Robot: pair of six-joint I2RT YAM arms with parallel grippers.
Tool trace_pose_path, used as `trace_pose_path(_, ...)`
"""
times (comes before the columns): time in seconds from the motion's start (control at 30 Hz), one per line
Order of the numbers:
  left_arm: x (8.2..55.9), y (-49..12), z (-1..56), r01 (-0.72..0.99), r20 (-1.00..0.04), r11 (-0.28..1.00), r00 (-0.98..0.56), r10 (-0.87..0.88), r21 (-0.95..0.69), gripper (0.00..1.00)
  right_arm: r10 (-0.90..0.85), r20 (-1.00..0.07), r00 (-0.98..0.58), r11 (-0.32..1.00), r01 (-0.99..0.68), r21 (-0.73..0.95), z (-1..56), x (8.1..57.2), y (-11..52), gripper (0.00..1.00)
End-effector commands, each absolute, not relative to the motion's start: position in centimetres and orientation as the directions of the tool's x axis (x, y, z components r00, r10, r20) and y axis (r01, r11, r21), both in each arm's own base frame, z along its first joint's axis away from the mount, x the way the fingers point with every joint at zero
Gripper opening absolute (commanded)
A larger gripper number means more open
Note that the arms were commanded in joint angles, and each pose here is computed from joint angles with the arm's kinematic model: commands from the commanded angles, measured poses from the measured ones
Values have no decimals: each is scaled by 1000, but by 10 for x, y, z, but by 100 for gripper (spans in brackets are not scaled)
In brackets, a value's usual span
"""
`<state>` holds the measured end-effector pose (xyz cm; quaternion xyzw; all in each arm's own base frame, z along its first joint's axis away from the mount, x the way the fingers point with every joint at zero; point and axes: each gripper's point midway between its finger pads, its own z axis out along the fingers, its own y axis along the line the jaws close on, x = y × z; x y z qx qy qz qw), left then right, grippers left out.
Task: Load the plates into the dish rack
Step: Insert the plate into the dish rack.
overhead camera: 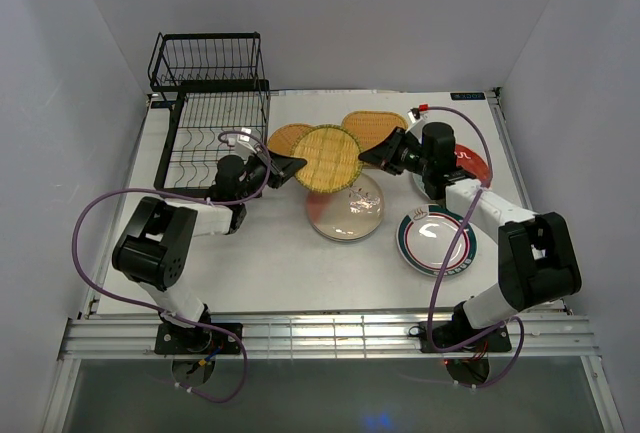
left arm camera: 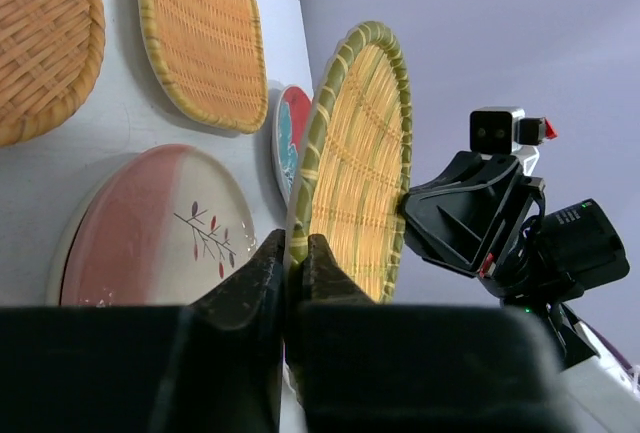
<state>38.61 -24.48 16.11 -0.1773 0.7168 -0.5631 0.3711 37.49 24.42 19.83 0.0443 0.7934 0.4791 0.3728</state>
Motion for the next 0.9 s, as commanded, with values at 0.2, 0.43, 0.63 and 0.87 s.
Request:
trace_pose_path(0.2,391,-246,169,262,-435,350,-627,-646,-899,0,367,-643,-672,587,-369,720,198,366,238,40)
trace_pose_path(0.43,395,-241,189,400,-600,447,-526,-603,-800,0,354,-680,-642,657,-347,669,190,359,223,75)
trace_pose_path(0.63,392,-237,211,523,-718,495,-456,-525,-694,0,363,-715,-598,701,-331,632,185,340,204,84)
trace_pose_path(0.87,391,-213,266,659,-829,519,-327,-454,-544,0,371,-750,-547,766,-276,580,160,325,179,87)
